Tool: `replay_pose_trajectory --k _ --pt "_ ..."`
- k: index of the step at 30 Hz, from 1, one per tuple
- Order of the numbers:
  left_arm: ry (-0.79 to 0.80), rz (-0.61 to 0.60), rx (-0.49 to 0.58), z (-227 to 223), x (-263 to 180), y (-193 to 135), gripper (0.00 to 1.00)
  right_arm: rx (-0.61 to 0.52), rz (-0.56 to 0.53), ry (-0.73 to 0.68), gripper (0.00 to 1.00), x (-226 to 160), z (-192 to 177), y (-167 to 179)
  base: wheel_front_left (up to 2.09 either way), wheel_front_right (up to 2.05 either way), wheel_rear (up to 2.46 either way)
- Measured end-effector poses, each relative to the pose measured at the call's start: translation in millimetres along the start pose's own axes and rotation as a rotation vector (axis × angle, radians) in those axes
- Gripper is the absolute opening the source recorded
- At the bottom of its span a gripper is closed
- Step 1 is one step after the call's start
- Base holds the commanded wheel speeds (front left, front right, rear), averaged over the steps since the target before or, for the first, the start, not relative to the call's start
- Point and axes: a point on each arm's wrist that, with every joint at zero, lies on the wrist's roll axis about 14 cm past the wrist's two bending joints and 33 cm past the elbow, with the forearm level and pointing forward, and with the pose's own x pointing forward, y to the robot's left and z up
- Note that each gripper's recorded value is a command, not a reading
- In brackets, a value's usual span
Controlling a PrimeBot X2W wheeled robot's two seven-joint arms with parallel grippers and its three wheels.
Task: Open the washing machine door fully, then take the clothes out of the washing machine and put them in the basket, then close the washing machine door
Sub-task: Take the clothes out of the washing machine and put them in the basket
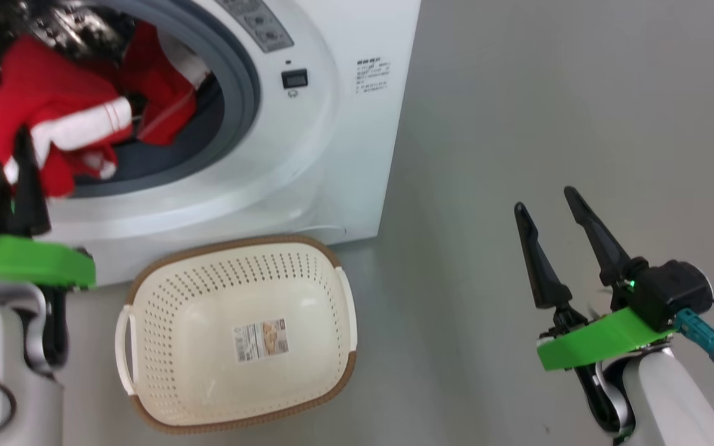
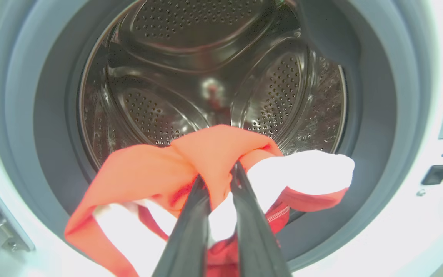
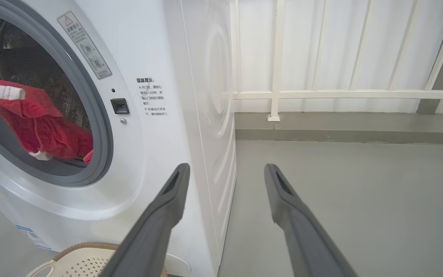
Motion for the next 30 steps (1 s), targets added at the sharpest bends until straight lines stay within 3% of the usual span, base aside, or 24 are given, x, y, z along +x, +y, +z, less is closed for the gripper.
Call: replay_pose_trajectory --k 20,30 --pt "-0.176 -0.062 -0.023 73.1 -75.2 -32.7 0.00 -0.006 -0.029 -0.055 1.00 -38.3 27.6 -2.7 0.00 0.00 0.00" --pt "-0.012 -0.076 -0.056 30.2 -91.0 -46.4 0.00 0.001 -0.029 -0.045 1.00 -36.5 23.4 -2.8 0.00 0.00 0.00"
